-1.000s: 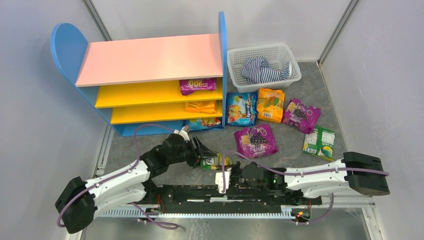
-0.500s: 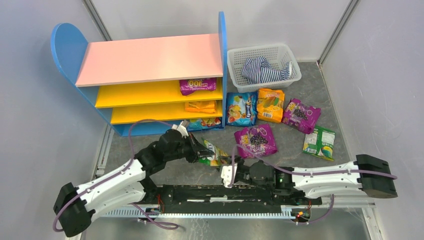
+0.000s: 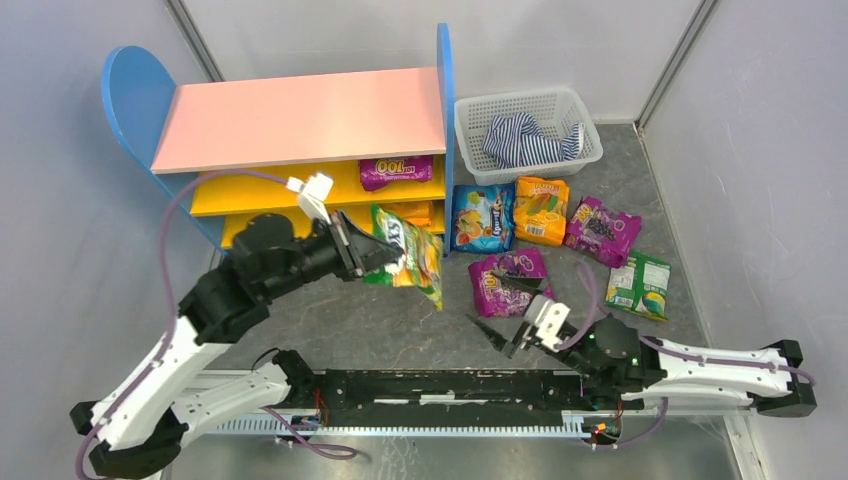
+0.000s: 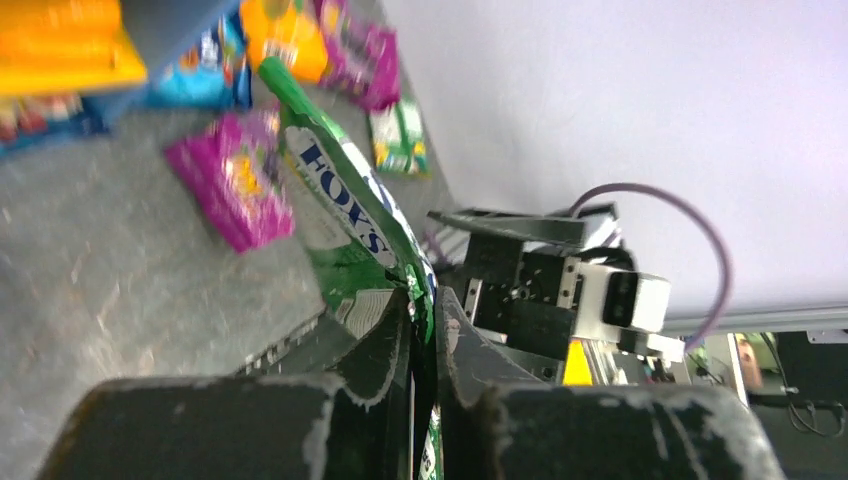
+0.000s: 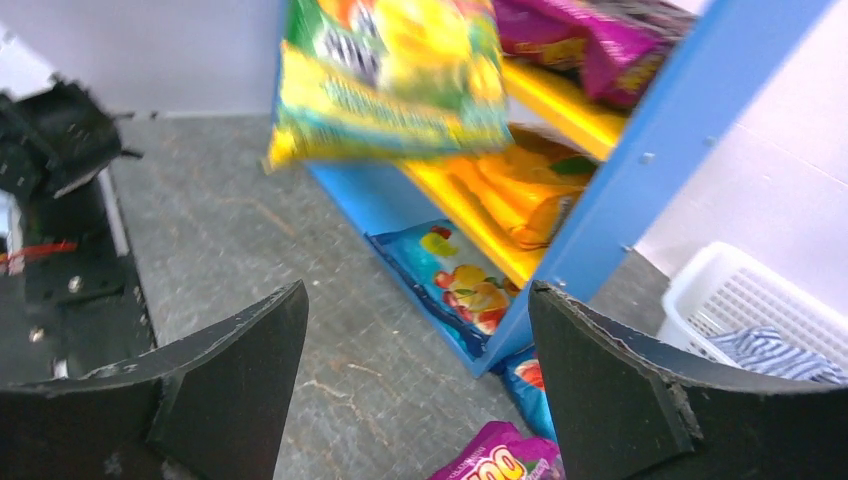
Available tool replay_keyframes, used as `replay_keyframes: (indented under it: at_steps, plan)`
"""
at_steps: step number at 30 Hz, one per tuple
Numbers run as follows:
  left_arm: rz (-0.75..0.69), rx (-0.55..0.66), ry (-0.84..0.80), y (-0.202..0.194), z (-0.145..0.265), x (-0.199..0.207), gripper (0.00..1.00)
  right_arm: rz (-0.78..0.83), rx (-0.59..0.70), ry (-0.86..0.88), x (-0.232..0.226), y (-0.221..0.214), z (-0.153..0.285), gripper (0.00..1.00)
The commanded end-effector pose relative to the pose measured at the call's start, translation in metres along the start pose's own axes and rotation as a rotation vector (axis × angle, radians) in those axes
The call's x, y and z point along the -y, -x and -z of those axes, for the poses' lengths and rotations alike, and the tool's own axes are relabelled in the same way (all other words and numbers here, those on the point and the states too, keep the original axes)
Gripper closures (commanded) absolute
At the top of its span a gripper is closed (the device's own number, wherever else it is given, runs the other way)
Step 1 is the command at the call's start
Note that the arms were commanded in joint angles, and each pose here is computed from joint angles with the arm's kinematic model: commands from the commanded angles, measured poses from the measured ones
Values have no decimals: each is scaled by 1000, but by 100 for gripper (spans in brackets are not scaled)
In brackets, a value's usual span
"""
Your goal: Place and organize the candy bags onto the shelf
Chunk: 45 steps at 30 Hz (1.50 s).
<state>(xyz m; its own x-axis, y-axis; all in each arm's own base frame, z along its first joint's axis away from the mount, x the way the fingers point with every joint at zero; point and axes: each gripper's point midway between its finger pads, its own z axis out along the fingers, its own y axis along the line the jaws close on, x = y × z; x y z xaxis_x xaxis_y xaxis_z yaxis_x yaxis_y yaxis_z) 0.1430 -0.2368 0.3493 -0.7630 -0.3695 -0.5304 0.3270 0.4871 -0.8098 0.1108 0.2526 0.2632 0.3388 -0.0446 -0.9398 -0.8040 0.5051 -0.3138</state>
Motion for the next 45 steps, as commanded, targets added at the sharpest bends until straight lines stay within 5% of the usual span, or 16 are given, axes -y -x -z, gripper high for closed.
replay_keyframes:
  at_steps: [1,9,20,29,38,45]
  plan:
    - [-190,234,-29,68,36,48,98,-83,-1,-122,23,-4,13,11]
    - [-196,666,-32,186,62,117,98,-134,-4,-95,18,2,12,10]
    - [72,998,93,261,22,109,98,-186,-1,-93,16,7,10,10]
    - [215,1068,204,269,-29,75,98,-201,0,-111,19,6,10,9]
    - [181,876,253,236,-68,56,76,-203,4,-106,16,3,9,8]
    - [159,717,217,197,-60,46,65,-204,10,-102,12,-2,7,7]
